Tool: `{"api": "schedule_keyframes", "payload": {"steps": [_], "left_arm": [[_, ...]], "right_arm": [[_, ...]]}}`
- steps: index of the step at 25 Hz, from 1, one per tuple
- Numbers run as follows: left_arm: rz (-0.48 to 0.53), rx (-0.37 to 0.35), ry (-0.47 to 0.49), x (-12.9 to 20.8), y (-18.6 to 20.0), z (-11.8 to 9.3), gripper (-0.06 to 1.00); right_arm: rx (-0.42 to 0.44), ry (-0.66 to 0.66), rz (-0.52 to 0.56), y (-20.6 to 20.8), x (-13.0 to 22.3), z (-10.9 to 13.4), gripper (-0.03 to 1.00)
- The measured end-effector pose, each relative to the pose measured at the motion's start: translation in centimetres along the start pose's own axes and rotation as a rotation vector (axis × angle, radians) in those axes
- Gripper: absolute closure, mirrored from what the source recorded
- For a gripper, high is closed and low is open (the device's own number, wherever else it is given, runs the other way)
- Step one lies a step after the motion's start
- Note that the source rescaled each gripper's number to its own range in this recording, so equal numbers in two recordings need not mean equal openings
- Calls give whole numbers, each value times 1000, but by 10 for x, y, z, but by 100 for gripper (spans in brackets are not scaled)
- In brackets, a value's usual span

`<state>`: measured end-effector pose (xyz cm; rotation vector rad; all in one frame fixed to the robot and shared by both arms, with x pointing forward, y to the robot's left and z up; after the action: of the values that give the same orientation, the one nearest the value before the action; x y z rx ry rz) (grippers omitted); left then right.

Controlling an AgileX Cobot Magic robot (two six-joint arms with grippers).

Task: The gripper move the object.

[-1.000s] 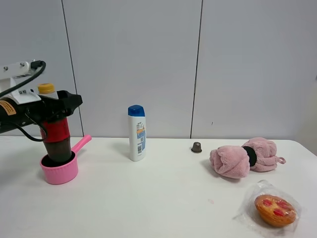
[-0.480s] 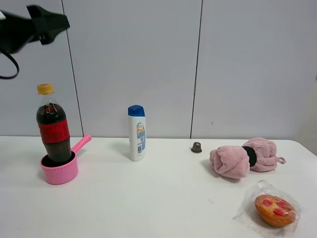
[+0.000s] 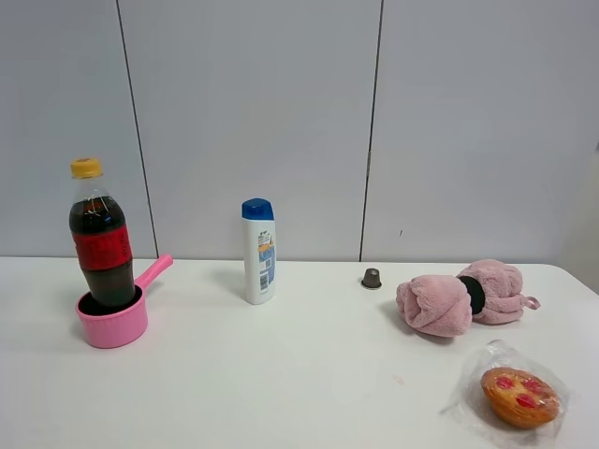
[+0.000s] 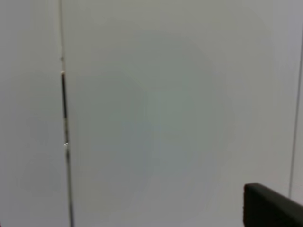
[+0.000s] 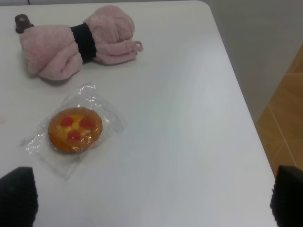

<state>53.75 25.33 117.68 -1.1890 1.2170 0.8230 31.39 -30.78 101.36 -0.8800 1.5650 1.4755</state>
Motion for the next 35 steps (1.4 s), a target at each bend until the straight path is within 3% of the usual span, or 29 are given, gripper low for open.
{"api": "schedule_keyframes", "payload": {"steps": [4, 9, 13, 17, 23, 29, 35], "left_arm": [[89, -105, 9, 0, 22, 13, -5], [354, -321, 97, 21, 59, 41, -5], [559, -431, 83, 19, 90, 50, -5], [737, -404, 43, 15, 113, 41, -6], [1030, -311, -135, 33, 150, 34, -6], [1038, -275, -167, 32, 156, 30, -6], [924, -340, -148, 17, 190, 29, -6]], "right_arm": [[0, 0, 0, 0, 0, 0, -3], [0, 0, 0, 0, 0, 0, -3], [0, 0, 0, 0, 0, 0, -3], [0, 0, 0, 0, 0, 0, -3], [0, 0, 0, 0, 0, 0, -3], [0, 0, 0, 0, 0, 0, -3], [0, 0, 0, 0, 0, 0, -3]]}}
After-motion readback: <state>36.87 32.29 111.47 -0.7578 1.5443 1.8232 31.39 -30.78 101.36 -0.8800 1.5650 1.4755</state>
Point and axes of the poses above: a point on each arm's last joint axis where the gripper is mounted, y pointing back along that axis away from the gripper, z along the wrist's bending axis when the last joint is at zero, x = y × z, the point moved 9 cm from there along -y, pointing out along that axis toward the gripper, and after that the axes turned 2 degrees about -y, right-handed, at the moved point
